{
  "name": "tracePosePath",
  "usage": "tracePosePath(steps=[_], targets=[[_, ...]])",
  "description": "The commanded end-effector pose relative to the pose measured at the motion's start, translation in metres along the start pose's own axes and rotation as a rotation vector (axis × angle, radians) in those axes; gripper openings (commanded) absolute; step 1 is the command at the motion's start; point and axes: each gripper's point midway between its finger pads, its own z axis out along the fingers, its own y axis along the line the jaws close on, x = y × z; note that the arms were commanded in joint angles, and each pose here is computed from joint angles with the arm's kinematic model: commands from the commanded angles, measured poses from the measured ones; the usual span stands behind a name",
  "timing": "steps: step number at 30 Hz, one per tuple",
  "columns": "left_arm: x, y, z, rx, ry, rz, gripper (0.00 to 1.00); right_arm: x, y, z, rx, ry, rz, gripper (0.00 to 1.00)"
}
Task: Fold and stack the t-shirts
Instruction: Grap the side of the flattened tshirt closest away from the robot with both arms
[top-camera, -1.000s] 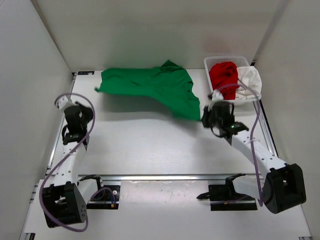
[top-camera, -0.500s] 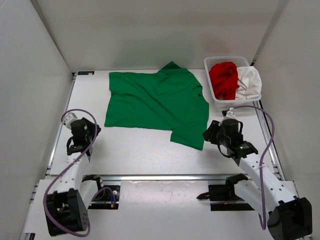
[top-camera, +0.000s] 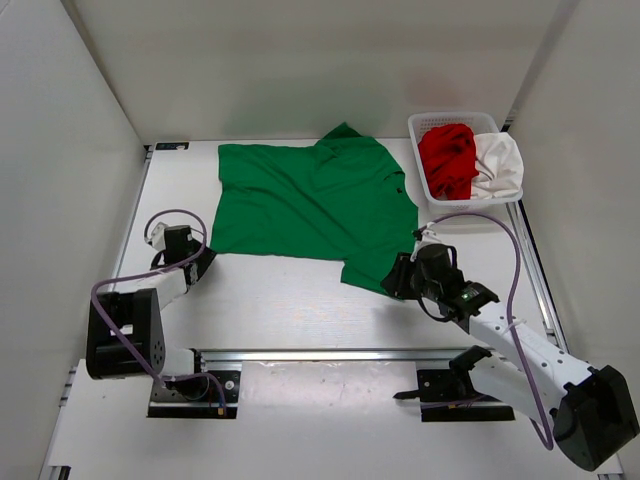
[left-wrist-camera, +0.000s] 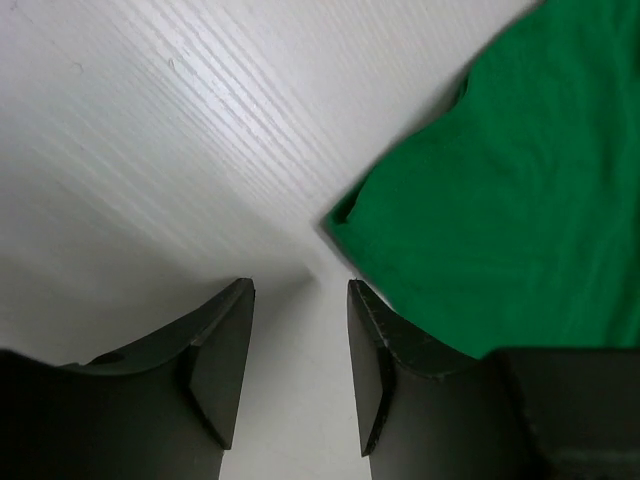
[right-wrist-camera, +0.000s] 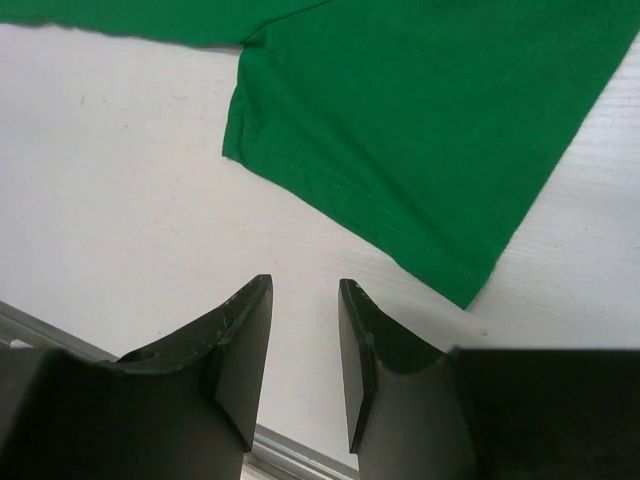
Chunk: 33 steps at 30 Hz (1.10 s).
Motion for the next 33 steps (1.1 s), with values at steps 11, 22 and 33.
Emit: tracePosePath(steps=[11,22,33], targets=[[-0.002,-0.026,0.021,0.061,0.006,-0.167,0.35,-0.003,-0.016,0.007,0.032,-0.033,0.078,0.32],[-0.011,-0.039,0.034,0.12,0.006,-0.189,0.08,0.02,-0.078,0.009,0.213,-0.008,0.283,0.4],[-0.015,-0.049,0.029,0.149,-0.007,-0.145,0.0,0.041,-0.084,0.028,0.233,0.073,0.317,0.25]])
